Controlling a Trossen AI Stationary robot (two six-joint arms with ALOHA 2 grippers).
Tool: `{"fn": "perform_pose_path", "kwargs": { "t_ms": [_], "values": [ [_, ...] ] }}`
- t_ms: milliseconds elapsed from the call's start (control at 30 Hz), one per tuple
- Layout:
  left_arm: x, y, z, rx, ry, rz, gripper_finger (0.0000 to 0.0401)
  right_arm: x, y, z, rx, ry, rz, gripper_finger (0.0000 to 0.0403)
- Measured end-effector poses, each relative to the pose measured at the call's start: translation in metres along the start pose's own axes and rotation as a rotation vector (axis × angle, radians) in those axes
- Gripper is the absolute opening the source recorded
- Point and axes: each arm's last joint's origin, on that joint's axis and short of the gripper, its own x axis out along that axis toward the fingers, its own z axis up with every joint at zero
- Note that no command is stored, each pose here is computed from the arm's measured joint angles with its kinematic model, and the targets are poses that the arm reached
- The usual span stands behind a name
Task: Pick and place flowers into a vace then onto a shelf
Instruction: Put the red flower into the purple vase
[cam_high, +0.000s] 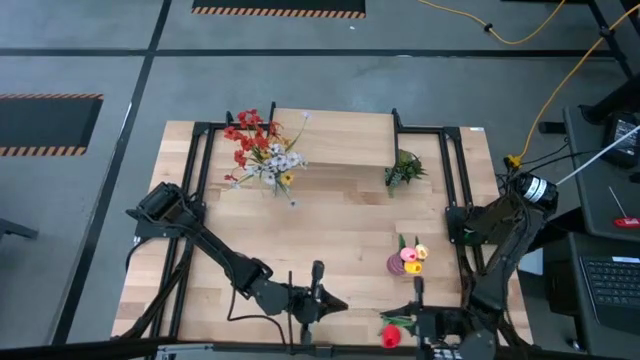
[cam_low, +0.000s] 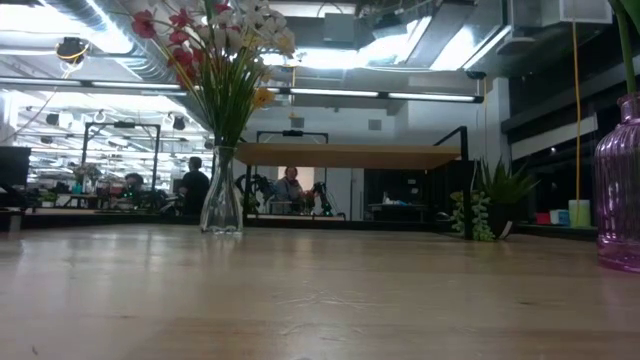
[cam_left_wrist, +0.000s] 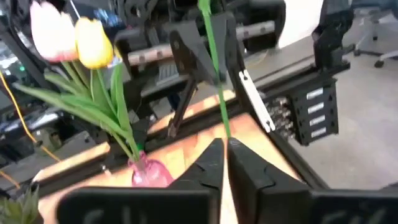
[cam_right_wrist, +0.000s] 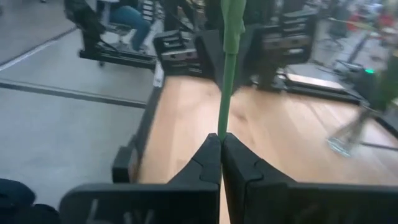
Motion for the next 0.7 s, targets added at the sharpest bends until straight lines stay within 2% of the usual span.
{"fn": "perform_pose_path", "kwargs": {
  "t_ms": [233, 300, 500, 700],
  "values": [
    [0.003, 0.005, -0.005, -0.006, 0.042, 0.015, 0.0001, -0.035, 0.004, -0.015, 0.011, -0.025, -0.119, 0.0000],
    [0.004, 0.008, -0.007, -0.009, 0.062, 0.020, 0.0002, -0.044, 0.004, -0.018, 0.007, -0.033, -0.124, 0.0000],
    [-0.014, 0.024, -0.021, -0.136, 0.078, 0.035, 0.0001, -0.064, -0.006, -0.018, 0.054, -0.028, -0.108, 0.0000],
    [-0.040, 0.034, -0.038, -0.230, -0.034, 0.054, 0.0002, -0.076, -0.022, -0.022, 0.097, -0.039, -0.146, 0.0000]
  ]
}}
